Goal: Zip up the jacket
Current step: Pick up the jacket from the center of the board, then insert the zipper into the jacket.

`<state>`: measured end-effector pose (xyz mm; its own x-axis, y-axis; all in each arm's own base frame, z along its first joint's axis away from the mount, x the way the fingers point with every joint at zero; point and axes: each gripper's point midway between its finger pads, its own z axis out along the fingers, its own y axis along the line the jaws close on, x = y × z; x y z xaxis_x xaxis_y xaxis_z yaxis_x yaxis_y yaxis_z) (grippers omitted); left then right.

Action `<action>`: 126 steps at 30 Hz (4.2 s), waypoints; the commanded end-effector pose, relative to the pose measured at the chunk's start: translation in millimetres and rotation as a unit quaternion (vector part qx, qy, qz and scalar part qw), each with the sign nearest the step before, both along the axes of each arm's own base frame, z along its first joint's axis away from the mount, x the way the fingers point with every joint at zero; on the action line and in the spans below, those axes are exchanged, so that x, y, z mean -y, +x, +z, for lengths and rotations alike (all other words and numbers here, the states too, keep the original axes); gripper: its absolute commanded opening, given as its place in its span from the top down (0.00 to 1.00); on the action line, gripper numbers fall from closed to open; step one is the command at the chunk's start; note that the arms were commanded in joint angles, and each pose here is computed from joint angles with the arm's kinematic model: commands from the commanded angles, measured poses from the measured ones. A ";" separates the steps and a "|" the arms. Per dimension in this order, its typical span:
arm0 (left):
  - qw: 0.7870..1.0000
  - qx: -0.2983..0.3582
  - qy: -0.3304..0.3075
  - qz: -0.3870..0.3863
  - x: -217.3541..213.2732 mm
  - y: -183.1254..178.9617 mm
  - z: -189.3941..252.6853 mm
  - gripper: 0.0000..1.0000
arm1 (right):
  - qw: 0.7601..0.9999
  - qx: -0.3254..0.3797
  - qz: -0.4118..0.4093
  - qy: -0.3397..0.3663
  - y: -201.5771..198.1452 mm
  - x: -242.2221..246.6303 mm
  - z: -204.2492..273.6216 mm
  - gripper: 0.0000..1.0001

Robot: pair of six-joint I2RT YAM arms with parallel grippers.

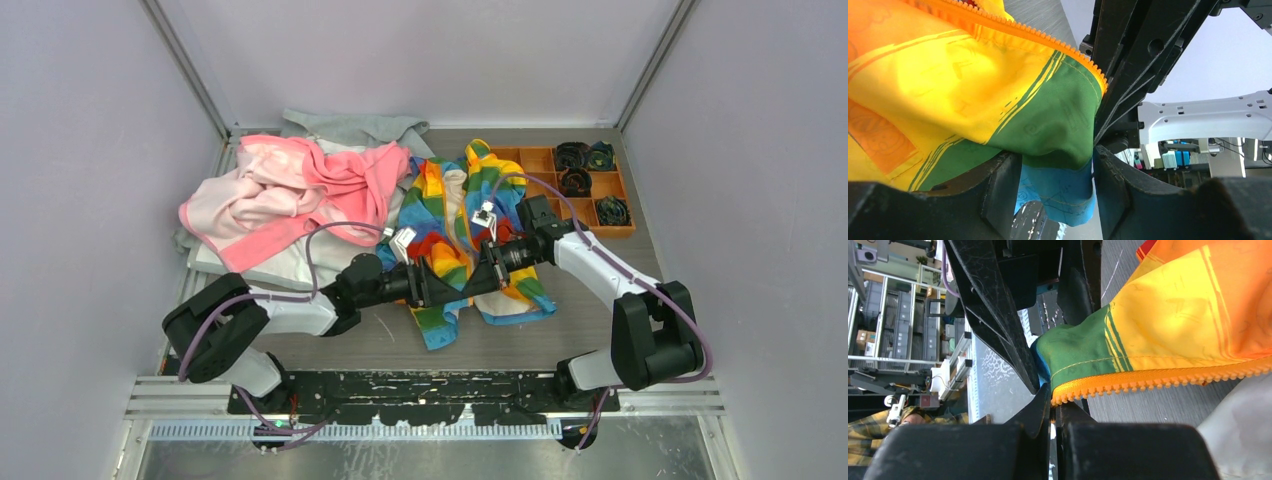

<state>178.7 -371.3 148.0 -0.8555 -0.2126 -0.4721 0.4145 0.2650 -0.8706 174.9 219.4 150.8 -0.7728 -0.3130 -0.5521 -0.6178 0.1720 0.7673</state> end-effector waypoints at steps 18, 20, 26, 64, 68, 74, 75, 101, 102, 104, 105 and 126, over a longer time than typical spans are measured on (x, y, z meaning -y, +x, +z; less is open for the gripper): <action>0.996 0.022 -0.058 -0.069 22.9 -7.3 22.1 0.56 | 1.000 0.006 -0.006 0.007 12.9 -5.3 9.5 0.99; 0.996 0.018 -0.056 -0.074 24.1 -7.5 19.5 0.60 | 1.000 0.005 -0.009 0.006 14.3 -4.6 9.4 0.99; 0.995 0.014 -0.058 -0.079 23.4 -7.5 15.2 0.80 | 1.000 0.005 -0.019 0.007 17.4 -0.9 10.3 0.99; 0.996 0.049 -0.042 -0.055 7.8 -2.0 23.3 1.00 | 0.920 0.273 -0.122 -0.254 45.4 134.8 -3.1 0.00; 0.996 0.063 -0.023 -0.050 5.5 0.1 29.0 1.00 | 0.896 0.281 -0.113 -0.325 36.1 159.0 -25.5 0.00; 0.996 0.084 -0.003 -0.042 -0.1 1.8 35.3 1.00 | 0.874 0.254 -0.102 -0.402 23.8 186.6 -62.6 0.20; 0.995 0.086 -0.002 -0.042 -0.2 2.0 35.5 1.00 | 0.878 0.247 -0.101 -0.397 23.6 184.5 -64.4 0.25; 0.995 0.090 -0.006 -0.045 -3.4 -1.9 32.0 1.00 | 0.862 0.183 -0.080 -0.466 50.2 181.8 -105.5 0.59; 0.995 0.091 -0.006 -0.044 -3.7 -1.9 32.0 1.00 | 0.862 0.183 -0.080 -0.466 50.1 181.6 -105.4 0.61; 0.995 0.090 -0.005 -0.043 -4.5 -2.4 31.4 1.00 | 0.863 0.183 -0.081 -0.464 50.5 181.1 -105.0 0.64; 0.995 0.091 -0.005 -0.043 -4.7 -2.1 31.9 1.00 | 0.863 0.183 -0.080 -0.464 50.3 180.8 -105.0 0.65; 0.988 0.148 -0.015 -0.050 -9.6 -5.9 55.7 1.00 | 0.950 0.158 0.006 -0.271 8.4 114.6 -43.0 0.99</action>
<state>171.8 -364.5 170.4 -0.7863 -0.1184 -0.6064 0.5710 0.2359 -0.7864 198.0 65.6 63.1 -0.6627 -0.6589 -0.3559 -0.7439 0.6337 0.2121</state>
